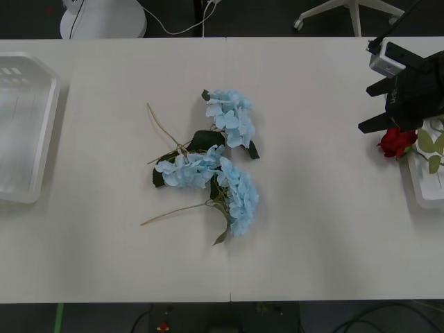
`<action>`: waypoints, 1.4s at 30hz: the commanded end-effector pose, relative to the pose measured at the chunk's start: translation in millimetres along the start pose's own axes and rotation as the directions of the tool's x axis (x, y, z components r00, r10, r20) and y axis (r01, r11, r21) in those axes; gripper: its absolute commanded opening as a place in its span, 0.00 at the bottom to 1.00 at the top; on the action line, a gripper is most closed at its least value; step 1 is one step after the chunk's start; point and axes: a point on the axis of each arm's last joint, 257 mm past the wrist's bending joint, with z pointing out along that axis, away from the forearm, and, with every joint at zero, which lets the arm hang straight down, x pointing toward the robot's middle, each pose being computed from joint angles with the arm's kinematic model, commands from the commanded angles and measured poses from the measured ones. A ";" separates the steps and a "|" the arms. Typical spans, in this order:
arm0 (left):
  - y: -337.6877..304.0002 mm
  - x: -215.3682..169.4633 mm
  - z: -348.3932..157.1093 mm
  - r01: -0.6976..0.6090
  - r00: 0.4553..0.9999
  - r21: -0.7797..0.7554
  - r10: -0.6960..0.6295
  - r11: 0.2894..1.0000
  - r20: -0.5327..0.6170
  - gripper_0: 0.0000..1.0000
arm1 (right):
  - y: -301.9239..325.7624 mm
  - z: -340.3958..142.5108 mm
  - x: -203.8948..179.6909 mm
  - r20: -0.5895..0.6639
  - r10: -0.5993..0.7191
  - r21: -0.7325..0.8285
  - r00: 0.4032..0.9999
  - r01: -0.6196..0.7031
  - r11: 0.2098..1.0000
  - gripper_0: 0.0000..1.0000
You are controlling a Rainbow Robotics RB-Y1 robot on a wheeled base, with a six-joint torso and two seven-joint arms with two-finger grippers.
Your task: Put the red flowers into the right box and the blue flowers into the left box
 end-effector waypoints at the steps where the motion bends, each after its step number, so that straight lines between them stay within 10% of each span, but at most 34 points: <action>1: 9.8 32.1 24.0 -0.064 0.996 -0.020 0.063 0.998 -0.067 0.00 | 0.8 -8.7 -13.9 -0.008 -0.101 0.003 0.995 0.101 0.995 0.83; 12: -10.3 28.0 59.9 -0.176 0.983 -0.105 0.169 0.979 -0.068 0.02 | 9.5 1.8 -27.1 -0.002 -0.157 -0.025 0.988 0.157 0.987 0.83; 13: -10.9 27.8 61.3 -0.182 0.982 -0.108 0.176 0.977 -0.066 0.14 | 10.1 1.8 -27.8 0.000 -0.161 -0.026 0.987 0.161 0.987 0.83; 14: -11.5 26.2 63.9 -0.191 0.981 -0.117 0.185 0.975 -0.059 0.53 | 10.7 1.5 -28.8 0.001 -0.169 -0.027 0.986 0.169 0.985 0.83; 17: -12.8 25.3 65.5 -0.202 0.979 -0.120 0.197 0.972 -0.056 0.92 | 11.6 -1.2 -32.4 0.011 -0.181 -0.030 0.983 0.181 0.983 0.83; 19: -13.8 25.1 65.7 -0.218 0.976 -0.115 0.213 0.969 -0.056 1.00 | 13.1 -3.5 -35.8 0.027 -0.181 -0.035 0.983 0.182 0.983 0.83; 42: -161.1 -78.6 -68.0 -0.637 0.759 0.155 0.580 0.755 0.295 1.00 | 19.4 -8.8 -52.4 0.111 -0.213 -0.042 0.971 0.219 0.975 0.83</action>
